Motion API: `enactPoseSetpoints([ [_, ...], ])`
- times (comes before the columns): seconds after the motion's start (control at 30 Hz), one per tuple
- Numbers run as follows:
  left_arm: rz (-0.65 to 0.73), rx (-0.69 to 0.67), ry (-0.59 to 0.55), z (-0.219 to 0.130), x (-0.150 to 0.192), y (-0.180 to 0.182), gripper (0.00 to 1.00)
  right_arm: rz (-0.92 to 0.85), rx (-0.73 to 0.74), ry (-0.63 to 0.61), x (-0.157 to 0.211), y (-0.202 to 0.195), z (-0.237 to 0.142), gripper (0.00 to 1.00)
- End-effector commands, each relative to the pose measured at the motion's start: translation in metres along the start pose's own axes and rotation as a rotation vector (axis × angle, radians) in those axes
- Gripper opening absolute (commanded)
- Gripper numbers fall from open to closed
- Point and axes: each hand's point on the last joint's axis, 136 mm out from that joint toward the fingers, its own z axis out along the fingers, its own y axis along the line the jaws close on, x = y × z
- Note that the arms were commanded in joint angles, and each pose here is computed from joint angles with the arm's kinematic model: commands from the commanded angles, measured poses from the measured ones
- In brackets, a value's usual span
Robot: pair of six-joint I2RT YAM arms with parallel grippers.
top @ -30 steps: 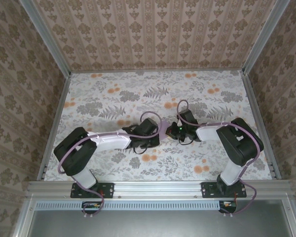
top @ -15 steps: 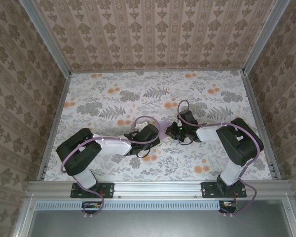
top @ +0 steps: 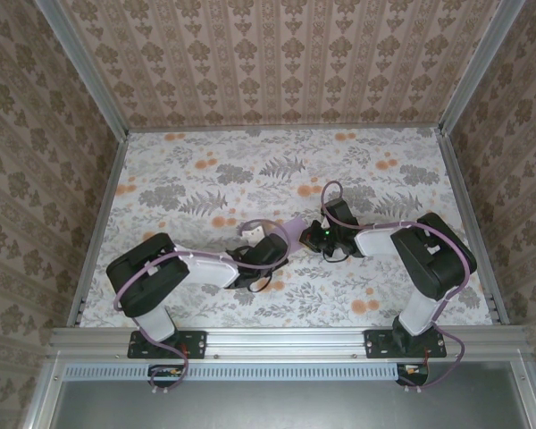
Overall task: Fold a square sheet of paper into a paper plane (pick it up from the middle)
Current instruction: First fold in half a square sheet of paper at the center of the table.
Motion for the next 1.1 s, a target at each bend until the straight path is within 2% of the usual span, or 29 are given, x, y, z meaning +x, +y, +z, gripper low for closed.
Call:
enactPoseSetpoints([
  [0.0,-0.047,-0.125,-0.037,-0.006,0.002,0.046,0.0,0.084,0.198,0.015,0.013,-0.062,0.003,0.0],
  [0.3,-0.19,-0.206,-0.123,-0.033,-0.002,0.102,0.0,0.095,0.269,0.006,0.01,-0.081,-0.001,0.0],
  [0.57,-0.173,-0.235,-0.187,-0.058,-0.018,0.109,0.0,0.07,0.26,-0.004,0.001,-0.076,-0.002,0.0],
  [0.67,-0.123,-0.211,-0.193,-0.063,-0.028,0.1,0.0,0.024,0.228,-0.001,-0.006,-0.061,-0.003,0.0],
  [0.83,0.022,-0.128,-0.114,-0.073,-0.058,0.069,0.0,-0.115,0.111,0.008,-0.017,-0.012,-0.011,0.0],
  [0.93,0.058,-0.123,-0.077,-0.085,-0.076,0.066,0.0,-0.211,0.112,0.004,-0.019,0.011,-0.02,0.06],
  [1.07,0.07,-0.119,-0.04,-0.094,-0.095,0.071,0.18,-0.314,0.136,0.024,-0.009,0.037,-0.019,0.18],
])
